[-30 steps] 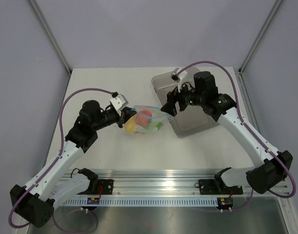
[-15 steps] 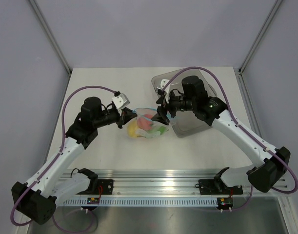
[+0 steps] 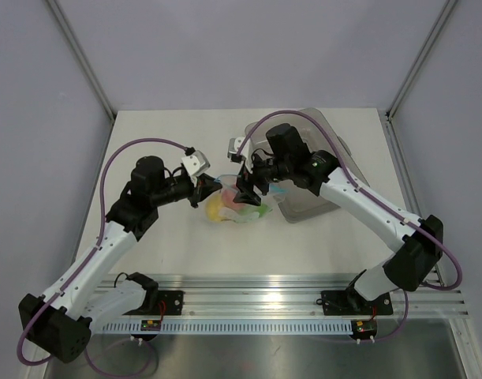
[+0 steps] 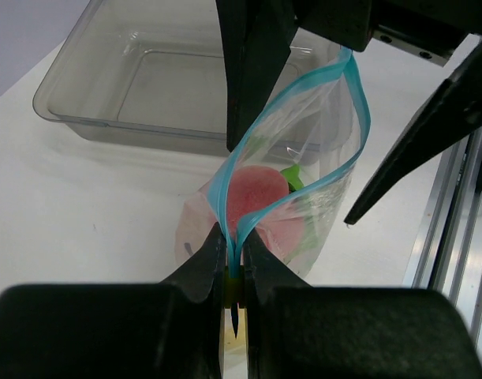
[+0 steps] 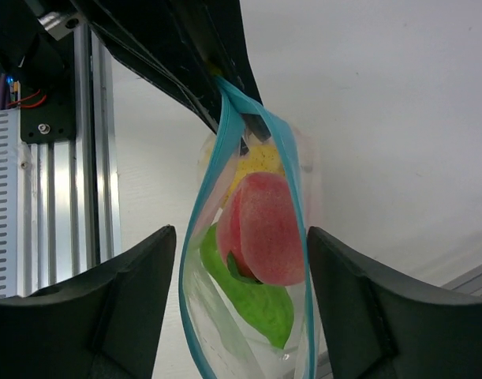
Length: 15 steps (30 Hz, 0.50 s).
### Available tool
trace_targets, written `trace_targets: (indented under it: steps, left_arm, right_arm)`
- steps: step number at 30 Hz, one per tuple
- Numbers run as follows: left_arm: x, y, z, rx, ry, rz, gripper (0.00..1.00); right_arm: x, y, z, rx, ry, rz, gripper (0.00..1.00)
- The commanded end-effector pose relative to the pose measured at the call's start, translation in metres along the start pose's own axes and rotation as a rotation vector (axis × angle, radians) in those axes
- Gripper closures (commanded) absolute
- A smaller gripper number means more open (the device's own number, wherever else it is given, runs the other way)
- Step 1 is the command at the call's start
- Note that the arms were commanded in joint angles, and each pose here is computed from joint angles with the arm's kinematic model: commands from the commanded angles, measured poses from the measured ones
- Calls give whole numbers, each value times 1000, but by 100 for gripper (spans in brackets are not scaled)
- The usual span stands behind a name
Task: Place the food in the zip-top bag and seal the zipper
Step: Adjust the zipper food storage bag at the center of the board.
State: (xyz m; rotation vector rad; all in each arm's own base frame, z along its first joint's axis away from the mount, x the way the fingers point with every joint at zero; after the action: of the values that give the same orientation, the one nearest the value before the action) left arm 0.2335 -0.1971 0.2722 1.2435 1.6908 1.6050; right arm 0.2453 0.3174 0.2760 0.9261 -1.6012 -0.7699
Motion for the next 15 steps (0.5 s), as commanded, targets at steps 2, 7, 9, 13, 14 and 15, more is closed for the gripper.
trace_targets:
  steps: [2, 7, 9, 13, 14, 15]
  left_arm:
    - [4, 28, -7, -63, -32, -68, 100]
    - [8, 27, -8, -84, -31, -59, 100]
    - [10, 27, -8, -83, -19, -51, 27]
    - [19, 25, -2, -73, 36, -49, 1]
    - [20, 23, 0, -76, 45, -48, 1]
    - [22, 19, 1, -77, 49, -45, 1]
  right_arm:
    - [3, 17, -7, 41, -41, -15, 40]
    - [2, 19, -16, 47, -99, -15, 88]
    - [3, 21, -18, 58, -113, -21, 100]
    - [3, 20, -19, 84, -121, -34, 100]
    - [3, 20, -19, 90, -120, -33, 100]
    - [3, 20, -19, 91, -117, -33, 100]
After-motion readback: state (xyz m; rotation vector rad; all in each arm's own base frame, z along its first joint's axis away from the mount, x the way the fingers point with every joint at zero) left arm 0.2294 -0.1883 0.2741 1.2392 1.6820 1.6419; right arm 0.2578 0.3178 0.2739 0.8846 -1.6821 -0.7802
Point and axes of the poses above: each gripper's point midway between its finger pads, its own x axis back along the fingers, its own z axis along the line the jaws close on, y = z × x, the point moved 3 cm from there along x, back along the fingers, and after that the axes turned 12 degrees about x, right-handed, at the moved point
